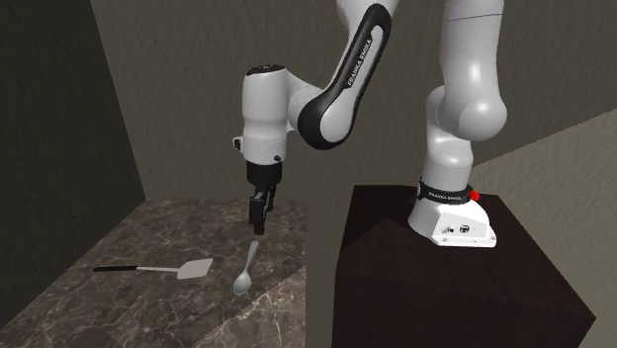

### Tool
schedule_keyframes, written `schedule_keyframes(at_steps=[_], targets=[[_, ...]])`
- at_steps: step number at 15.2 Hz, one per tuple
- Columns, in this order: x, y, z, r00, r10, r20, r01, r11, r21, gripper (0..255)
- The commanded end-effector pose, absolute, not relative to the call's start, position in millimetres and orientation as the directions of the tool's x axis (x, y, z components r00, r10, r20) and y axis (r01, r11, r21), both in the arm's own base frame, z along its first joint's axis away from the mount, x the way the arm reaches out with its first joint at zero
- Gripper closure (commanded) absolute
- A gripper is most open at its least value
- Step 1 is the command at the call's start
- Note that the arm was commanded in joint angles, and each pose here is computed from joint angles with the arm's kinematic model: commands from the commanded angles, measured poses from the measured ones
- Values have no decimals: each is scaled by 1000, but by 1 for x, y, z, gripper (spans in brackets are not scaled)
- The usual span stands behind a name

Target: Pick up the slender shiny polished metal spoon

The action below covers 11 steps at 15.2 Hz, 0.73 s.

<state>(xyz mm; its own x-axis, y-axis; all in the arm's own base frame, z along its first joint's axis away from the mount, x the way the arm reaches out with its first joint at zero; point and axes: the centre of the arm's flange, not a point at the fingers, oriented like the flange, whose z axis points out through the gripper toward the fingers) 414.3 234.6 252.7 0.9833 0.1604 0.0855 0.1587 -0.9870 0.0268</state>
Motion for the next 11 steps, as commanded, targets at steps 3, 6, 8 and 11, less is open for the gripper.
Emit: schedule_keyframes(at_steps=[3,6,8,11], targets=[[429,271,217,977,180,115,178,-984,30,0],[441,296,190,971,195,136,193,-981,33,0],[449,313,173,967,205,150,202,-979,35,0],[452,319,156,966,208,155,205,-978,36,0]])
